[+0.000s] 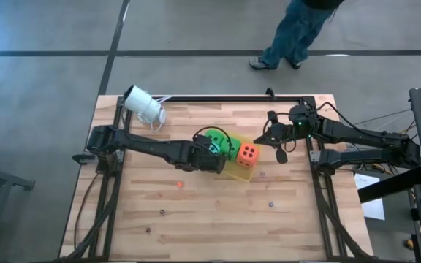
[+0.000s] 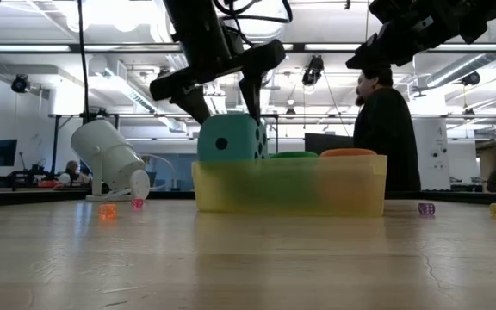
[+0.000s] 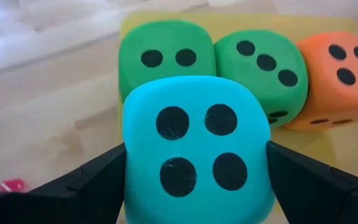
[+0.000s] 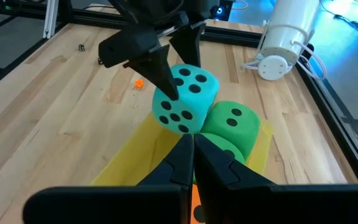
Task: Pick & Place Dice
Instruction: Put the big light blue dice into the yellow bin
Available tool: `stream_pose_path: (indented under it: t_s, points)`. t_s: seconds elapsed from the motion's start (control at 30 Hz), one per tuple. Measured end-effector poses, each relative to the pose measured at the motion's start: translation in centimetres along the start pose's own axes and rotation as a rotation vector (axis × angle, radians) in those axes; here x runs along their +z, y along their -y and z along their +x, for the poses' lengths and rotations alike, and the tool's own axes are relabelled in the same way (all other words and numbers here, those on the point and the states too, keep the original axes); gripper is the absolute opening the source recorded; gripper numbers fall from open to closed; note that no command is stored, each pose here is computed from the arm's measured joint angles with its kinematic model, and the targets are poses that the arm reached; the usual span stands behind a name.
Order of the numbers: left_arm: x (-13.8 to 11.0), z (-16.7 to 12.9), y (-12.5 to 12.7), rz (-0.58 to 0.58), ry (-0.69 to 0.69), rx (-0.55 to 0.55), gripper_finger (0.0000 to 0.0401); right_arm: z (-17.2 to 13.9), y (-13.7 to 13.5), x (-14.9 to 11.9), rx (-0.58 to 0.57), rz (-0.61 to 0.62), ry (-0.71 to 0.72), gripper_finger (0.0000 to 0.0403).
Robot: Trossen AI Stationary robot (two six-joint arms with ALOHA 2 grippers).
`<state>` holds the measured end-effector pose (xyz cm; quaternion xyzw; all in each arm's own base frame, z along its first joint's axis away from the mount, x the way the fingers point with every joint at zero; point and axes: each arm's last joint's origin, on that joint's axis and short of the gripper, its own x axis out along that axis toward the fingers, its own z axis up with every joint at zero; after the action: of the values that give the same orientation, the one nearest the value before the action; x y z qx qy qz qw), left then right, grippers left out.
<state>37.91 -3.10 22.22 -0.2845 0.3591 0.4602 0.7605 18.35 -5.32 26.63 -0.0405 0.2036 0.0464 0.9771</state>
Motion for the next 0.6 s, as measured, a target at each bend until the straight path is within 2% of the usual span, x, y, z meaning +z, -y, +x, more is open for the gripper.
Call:
stream_pose_path:
  t_s: [0.2, 0.4, 0.6]
  points:
    - [-0.4, 0.7, -0.3, -0.027, -0.053, -0.006, 0.0344, 0.0, 0.0, 0.0, 0.0, 0.0, 0.0, 0.0008]
    - [-0.5, 0.9, -0.5, -0.029, -0.062, -0.002, 0.0367, 0.0, 0.0, 0.0, 0.0, 0.0, 0.0, 0.0008]
    - [-1.2, 2.0, -1.2, -0.08, -0.131, 0.006, 0.0384, 0.0, 0.0, 0.0, 0.0, 0.0, 0.0, 0.0008]
